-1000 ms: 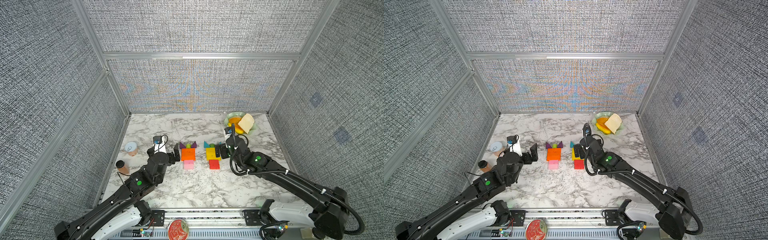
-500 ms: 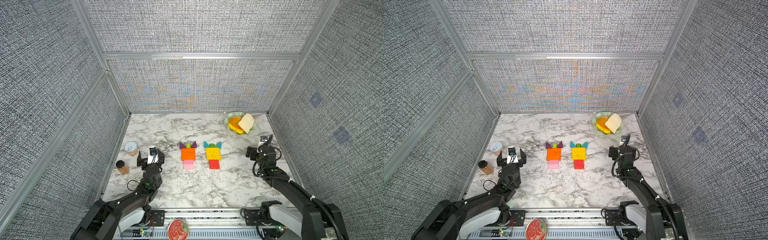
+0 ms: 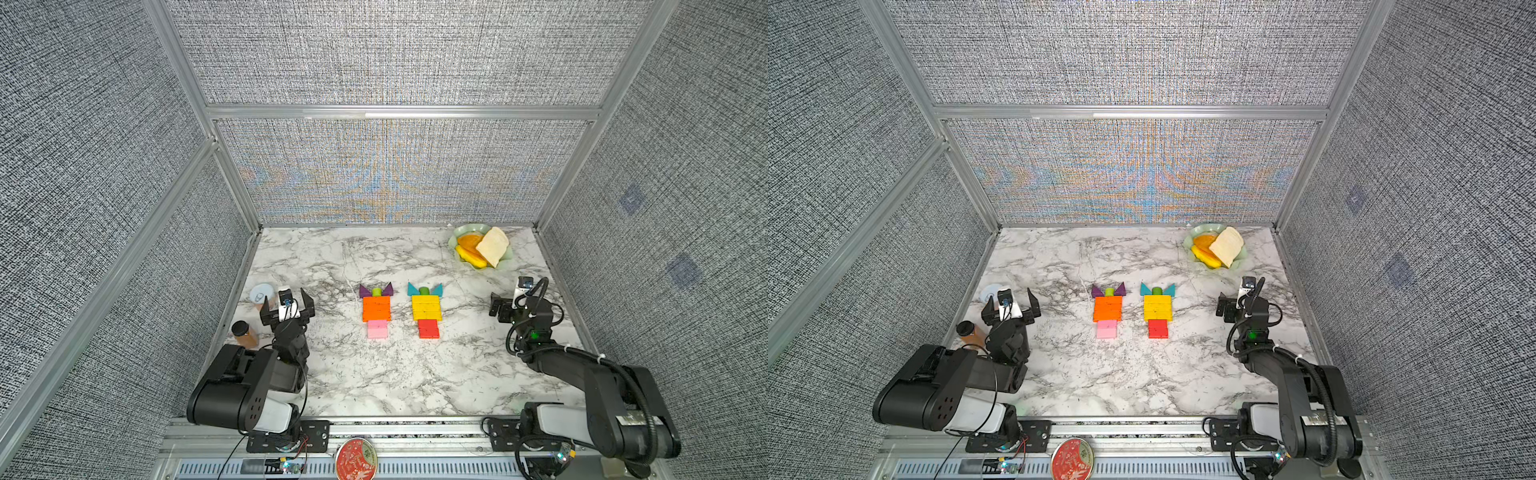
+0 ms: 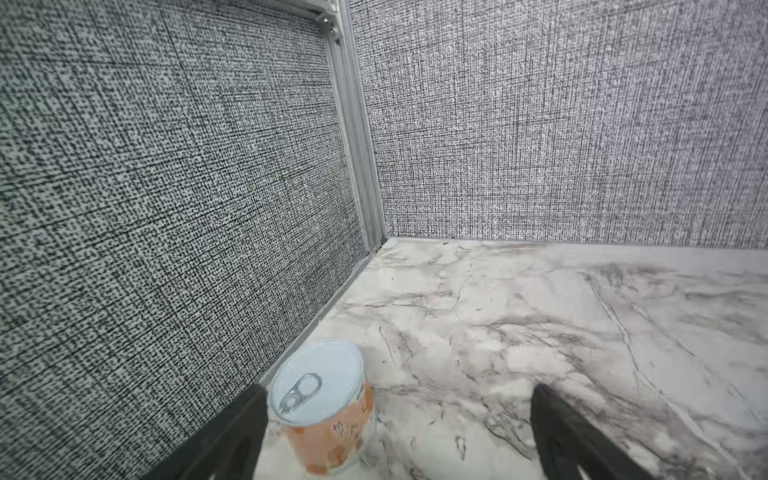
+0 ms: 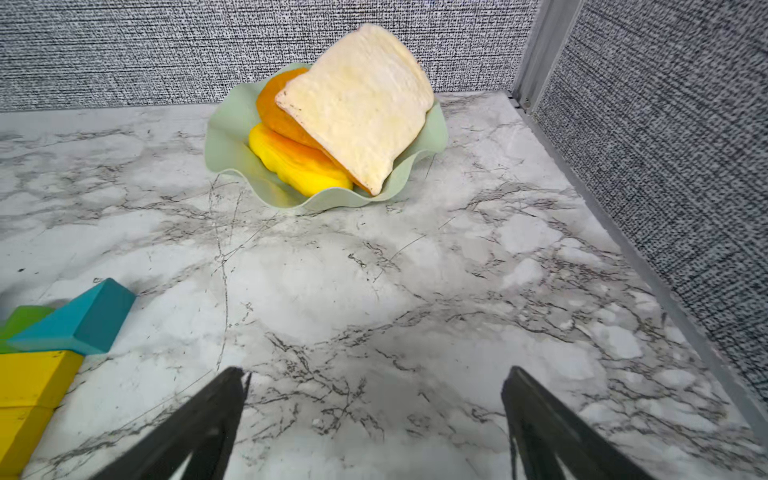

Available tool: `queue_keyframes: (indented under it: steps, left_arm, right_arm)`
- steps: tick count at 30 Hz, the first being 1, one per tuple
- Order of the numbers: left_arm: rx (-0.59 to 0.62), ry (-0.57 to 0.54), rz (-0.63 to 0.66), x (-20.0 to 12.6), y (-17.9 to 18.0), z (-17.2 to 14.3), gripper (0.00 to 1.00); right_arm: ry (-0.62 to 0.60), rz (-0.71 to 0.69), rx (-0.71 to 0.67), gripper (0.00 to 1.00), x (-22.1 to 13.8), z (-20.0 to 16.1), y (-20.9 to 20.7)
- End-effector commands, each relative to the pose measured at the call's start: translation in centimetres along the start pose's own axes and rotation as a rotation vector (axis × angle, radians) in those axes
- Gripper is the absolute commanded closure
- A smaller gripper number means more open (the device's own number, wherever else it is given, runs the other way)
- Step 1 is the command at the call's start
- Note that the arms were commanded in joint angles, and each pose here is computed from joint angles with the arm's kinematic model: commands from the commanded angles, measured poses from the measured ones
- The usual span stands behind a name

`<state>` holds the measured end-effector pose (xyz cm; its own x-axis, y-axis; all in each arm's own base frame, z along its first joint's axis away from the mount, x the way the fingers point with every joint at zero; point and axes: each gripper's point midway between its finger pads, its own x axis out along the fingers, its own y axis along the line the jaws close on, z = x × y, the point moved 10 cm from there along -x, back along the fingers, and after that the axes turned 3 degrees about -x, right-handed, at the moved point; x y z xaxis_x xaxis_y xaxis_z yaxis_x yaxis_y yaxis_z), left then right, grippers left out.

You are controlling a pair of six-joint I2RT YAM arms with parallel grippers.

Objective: Assemble a carrot with building blocks
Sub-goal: Reset both arms

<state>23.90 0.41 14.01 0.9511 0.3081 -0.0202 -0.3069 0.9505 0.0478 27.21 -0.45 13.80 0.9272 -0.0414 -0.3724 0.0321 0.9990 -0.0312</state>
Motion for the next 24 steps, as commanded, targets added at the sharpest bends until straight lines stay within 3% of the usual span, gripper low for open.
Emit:
queue_keyframes:
  steps: [1,4,13,18,24]
  left_arm:
    - [-0.054,-0.038,-0.132,0.0,-0.4,0.0,0.01]
    - [-0.059,0.068,-0.154,1.7,-1.0,-0.2,0.01]
    - [-0.033,0.046,-0.186,1.8,-1.2,-0.1,0.01]
    - [-0.030,0.049,-0.187,1.8,-1.2,-0.2,0.01]
    - [-0.030,0.048,-0.188,1.8,-1.2,-0.1,0.01]
  right_arm:
    - [-0.076,0.030,-0.019,0.01,0.4,1.4,0.2]
    - [-0.102,0.031,-0.030,0.01,0.4,1.5,0.2]
    - [-0.213,0.029,-0.059,0.01,0.3,-1.1,0.4]
    - [-0.080,-0.010,-0.037,0.01,2.3,-0.3,0.0]
    - [-0.083,-0.033,0.013,0.01,2.5,-0.3,-1.0]
